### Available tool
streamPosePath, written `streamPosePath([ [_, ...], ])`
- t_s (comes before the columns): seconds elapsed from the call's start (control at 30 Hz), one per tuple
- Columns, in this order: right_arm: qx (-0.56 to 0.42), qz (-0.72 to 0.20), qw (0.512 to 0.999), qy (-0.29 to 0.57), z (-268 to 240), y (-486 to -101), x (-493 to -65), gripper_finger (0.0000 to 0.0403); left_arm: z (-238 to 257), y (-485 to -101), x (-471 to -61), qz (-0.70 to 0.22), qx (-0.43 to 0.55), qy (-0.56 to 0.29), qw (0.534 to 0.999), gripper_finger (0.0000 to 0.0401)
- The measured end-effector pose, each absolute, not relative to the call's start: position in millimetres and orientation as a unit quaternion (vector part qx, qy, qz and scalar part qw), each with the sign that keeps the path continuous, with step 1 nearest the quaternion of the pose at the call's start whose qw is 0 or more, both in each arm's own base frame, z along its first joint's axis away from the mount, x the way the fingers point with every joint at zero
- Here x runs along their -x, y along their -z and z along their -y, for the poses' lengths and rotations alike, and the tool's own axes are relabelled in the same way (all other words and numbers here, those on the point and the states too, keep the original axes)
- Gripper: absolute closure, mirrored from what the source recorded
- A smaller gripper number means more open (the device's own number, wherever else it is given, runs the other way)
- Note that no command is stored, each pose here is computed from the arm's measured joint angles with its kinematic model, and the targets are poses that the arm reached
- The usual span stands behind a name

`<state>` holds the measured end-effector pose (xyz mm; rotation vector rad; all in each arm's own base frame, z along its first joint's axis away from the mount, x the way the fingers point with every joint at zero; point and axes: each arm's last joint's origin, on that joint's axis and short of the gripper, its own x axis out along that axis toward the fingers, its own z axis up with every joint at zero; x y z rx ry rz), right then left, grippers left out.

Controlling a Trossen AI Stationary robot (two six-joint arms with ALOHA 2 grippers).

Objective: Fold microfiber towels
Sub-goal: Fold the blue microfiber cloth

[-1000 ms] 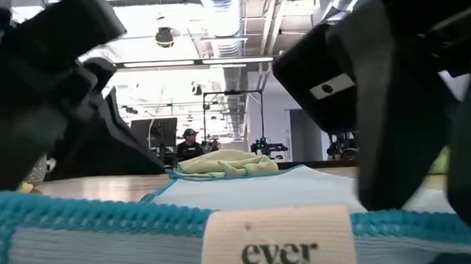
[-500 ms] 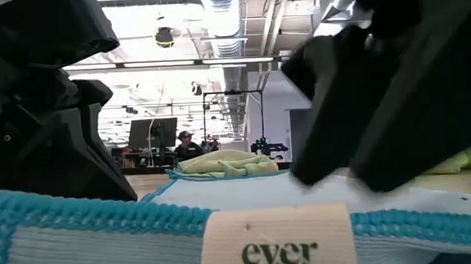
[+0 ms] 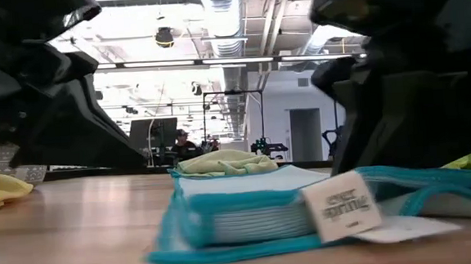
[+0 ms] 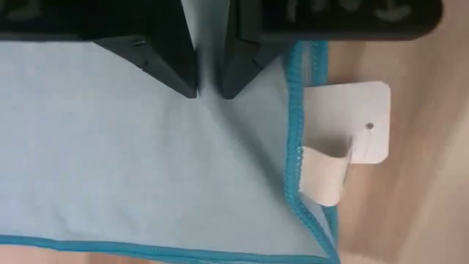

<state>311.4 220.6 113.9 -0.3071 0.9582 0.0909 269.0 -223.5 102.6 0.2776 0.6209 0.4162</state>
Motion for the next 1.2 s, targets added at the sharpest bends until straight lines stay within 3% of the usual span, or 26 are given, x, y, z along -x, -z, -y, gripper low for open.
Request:
streamPosePath([
  [0.13, 0.153, -0.469, 0.869, -0.033, -226, -129, -294, 0.0321, 224, -102, -268, -0.302, -0.133, -0.204, 0.922, 0.0397],
  [0.27, 0.174, -0.414, 0.893, -0.004, -229, -146, -273, 0.0327, 224, -102, -268, -0.301, -0.13, -0.205, 0.922, 0.0397],
  [0.5, 0.093, -0.309, 0.946, -0.018, -222, -134, -257, 0.0316, 224, -102, -268, -0.302, -0.129, -0.205, 0.922, 0.0397],
  [0.7, 0.029, -0.267, 0.957, -0.111, -226, -139, -269, 0.0254, 223, -102, -269, -0.302, -0.128, -0.206, 0.922, 0.0397],
  [0.93, 0.053, -0.261, 0.949, -0.167, -244, -115, -297, 0.018, 223, -102, -269, -0.302, -0.127, -0.206, 0.922, 0.0397],
  [1.07, 0.066, -0.285, 0.944, -0.151, -246, -112, -316, 0.0177, 223, -102, -268, -0.305, -0.125, -0.203, 0.922, 0.0397],
  [1.2, 0.067, -0.316, 0.934, -0.153, -242, -109, -324, 0.0212, 223, -102, -268, -0.305, -0.125, -0.203, 0.922, 0.0397],
])
